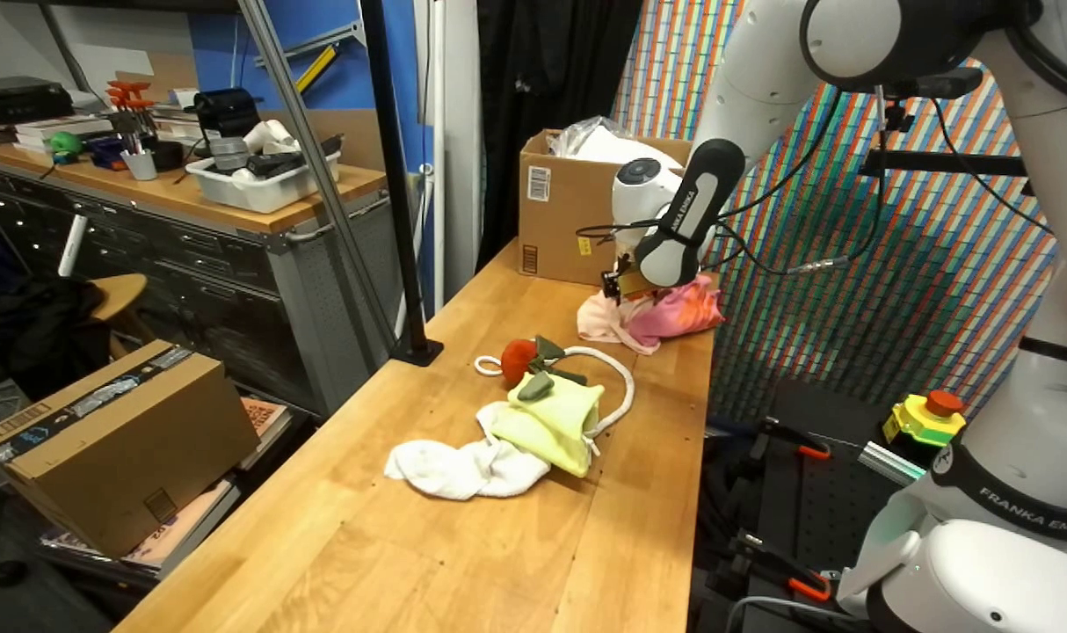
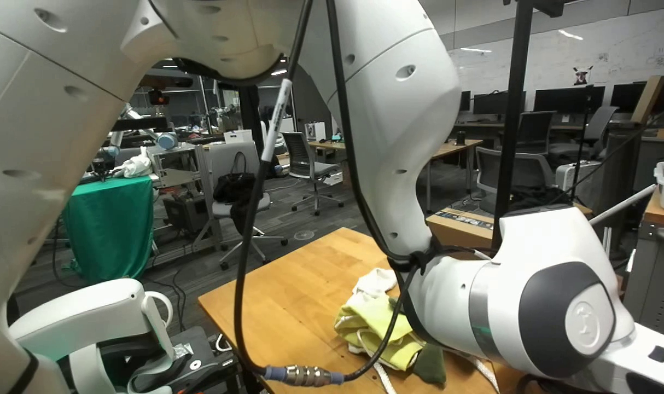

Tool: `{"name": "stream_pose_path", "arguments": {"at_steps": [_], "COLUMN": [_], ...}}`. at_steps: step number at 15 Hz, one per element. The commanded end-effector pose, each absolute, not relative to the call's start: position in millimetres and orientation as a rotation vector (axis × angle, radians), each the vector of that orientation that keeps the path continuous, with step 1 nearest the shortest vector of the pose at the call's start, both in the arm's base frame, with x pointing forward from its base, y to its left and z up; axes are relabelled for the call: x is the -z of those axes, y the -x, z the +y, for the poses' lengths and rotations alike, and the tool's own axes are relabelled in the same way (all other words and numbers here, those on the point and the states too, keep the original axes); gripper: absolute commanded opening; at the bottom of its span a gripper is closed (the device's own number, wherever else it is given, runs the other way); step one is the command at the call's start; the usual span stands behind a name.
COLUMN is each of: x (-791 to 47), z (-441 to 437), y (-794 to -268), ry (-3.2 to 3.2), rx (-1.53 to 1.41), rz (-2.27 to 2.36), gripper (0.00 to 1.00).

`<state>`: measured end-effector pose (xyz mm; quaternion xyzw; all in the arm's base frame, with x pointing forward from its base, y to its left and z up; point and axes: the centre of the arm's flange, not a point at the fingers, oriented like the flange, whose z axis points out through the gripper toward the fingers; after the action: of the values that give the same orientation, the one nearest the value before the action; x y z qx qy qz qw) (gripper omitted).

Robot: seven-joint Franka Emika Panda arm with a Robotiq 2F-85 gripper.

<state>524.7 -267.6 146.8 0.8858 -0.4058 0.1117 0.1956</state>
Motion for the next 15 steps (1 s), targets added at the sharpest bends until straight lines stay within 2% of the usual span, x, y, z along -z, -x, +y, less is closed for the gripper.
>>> {"name": "stream_pose_path", "arguments": {"at_steps": [1, 7, 8, 10, 12, 15], "x": [-142, -144, -147, -158, -173, -203], "z": [-269, -268, -266, -255, -239, -209], "y": [-530, -529, -528, -528, -530, -536], "ry": [-2.489, -2.504, -2.512, -2.540, -2.563, -2.576], "rx": [-0.346, -0.366, -0.376, -0.400, -0.447, -0.590], "rz": [-1.107, -1.103, -1.097, -1.061, -0.988, -0.877], "gripper": [0.54, 0.09, 0.05, 0.03, 0.07, 0.07]}}
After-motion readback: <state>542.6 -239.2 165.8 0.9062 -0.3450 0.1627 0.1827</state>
